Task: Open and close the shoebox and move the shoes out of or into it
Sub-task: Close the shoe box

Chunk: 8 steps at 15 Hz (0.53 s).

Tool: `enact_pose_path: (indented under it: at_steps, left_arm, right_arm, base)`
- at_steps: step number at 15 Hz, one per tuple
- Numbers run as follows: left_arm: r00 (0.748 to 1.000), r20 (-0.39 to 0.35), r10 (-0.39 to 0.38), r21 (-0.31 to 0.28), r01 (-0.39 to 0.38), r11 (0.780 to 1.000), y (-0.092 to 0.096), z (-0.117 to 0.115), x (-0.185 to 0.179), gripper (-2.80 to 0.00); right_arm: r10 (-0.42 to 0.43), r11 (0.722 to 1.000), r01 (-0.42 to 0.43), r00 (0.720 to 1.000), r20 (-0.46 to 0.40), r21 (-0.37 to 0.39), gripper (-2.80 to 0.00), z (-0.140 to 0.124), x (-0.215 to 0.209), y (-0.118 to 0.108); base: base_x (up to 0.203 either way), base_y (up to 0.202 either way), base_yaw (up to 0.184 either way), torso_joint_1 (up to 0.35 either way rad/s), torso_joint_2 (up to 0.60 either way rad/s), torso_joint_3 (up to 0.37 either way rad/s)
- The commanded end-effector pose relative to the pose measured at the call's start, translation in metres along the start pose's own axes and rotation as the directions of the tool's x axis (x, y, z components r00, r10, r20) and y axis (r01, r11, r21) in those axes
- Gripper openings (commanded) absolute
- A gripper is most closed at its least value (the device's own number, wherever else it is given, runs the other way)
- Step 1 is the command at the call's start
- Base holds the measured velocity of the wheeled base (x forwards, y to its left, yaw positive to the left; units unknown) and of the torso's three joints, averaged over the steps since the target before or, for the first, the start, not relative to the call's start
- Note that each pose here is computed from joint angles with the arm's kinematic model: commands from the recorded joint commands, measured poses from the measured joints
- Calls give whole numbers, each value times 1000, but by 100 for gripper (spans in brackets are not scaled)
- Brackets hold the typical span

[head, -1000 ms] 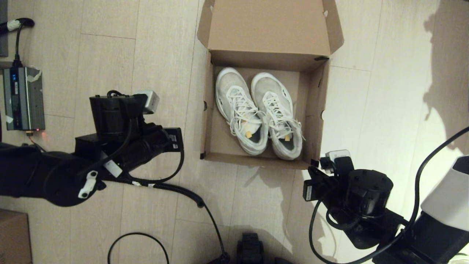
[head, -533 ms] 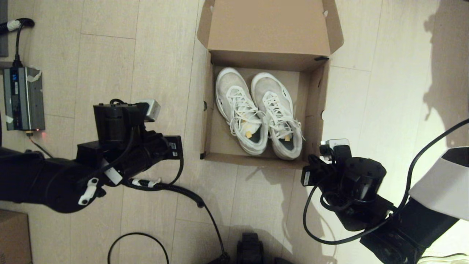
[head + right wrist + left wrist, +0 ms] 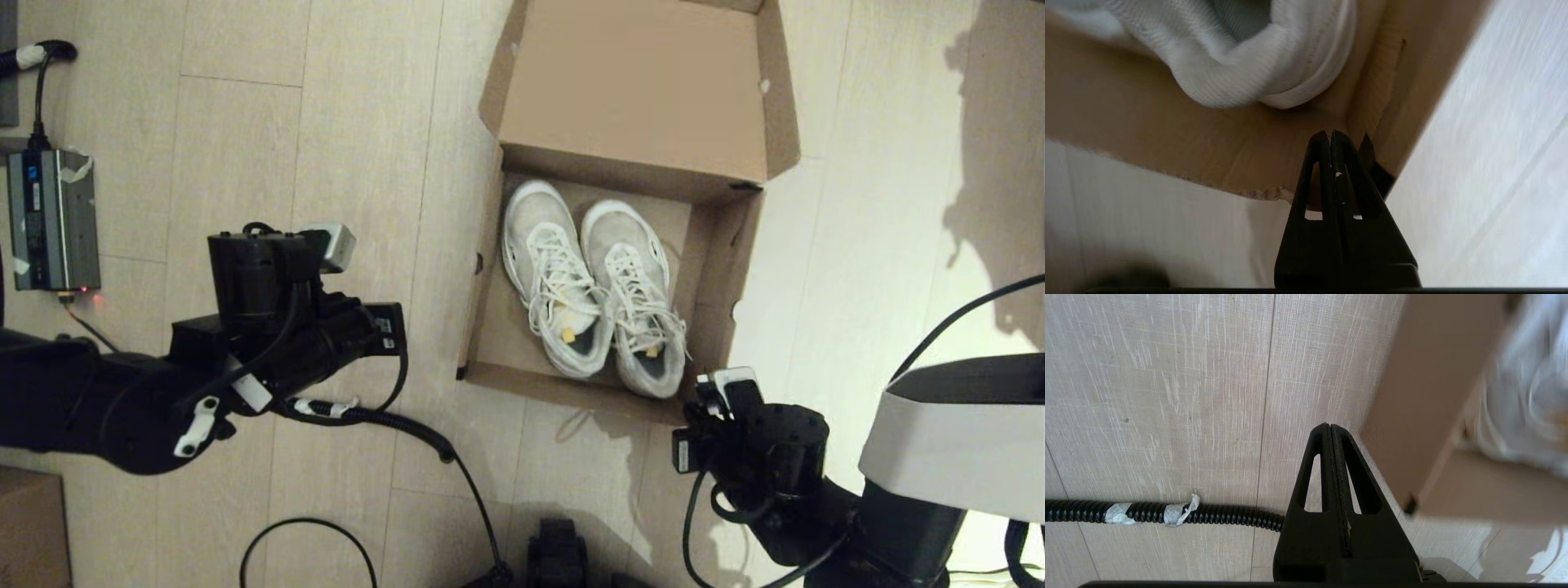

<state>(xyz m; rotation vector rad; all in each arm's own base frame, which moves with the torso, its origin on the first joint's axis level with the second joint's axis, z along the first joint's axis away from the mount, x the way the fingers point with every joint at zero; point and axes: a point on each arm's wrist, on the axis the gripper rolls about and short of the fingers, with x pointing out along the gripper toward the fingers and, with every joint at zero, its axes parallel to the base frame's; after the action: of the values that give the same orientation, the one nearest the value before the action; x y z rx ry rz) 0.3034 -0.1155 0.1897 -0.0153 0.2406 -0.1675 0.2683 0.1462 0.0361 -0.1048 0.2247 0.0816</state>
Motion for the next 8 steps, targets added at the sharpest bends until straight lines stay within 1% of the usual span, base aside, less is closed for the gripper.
enact_pose_path:
  at_steps: [1, 2, 4, 6, 8]
  left_arm:
    - [1000, 5, -1, -2, 1, 1000, -1, 1, 1, -280]
    - [1000, 8, -5, -1, 5, 1000, -2, 2, 1, -280]
    - [999, 5, -32, 9, 32, 999, -11, 0, -1, -280]
    - [997, -9, -80, 26, 80, 996, -27, -5, -5, -280]
    - [996, -16, -91, 30, 92, 995, -34, -7, 6, -280]
  right_arm:
    - [9, 1000, -10, 999, -45, -21, -280, -11, -8, -1]
    - [14, 1000, -14, 1000, -27, -11, -280, -6, -10, -1]
    - [54, 998, -55, 997, 51, 26, -280, 17, -16, -1]
    - [100, 991, -112, 983, 155, 71, -280, 44, -22, 0]
    - [102, 988, -123, 973, 205, 91, -280, 58, -29, -2]
  base:
    - [0, 0, 0, 0, 0, 0]
    - [0, 0, 0, 0, 0, 0]
    - [0, 0, 0, 0, 0, 0]
    - [0, 0, 0, 0, 0, 0]
    - [0, 0, 0, 0, 0, 0]
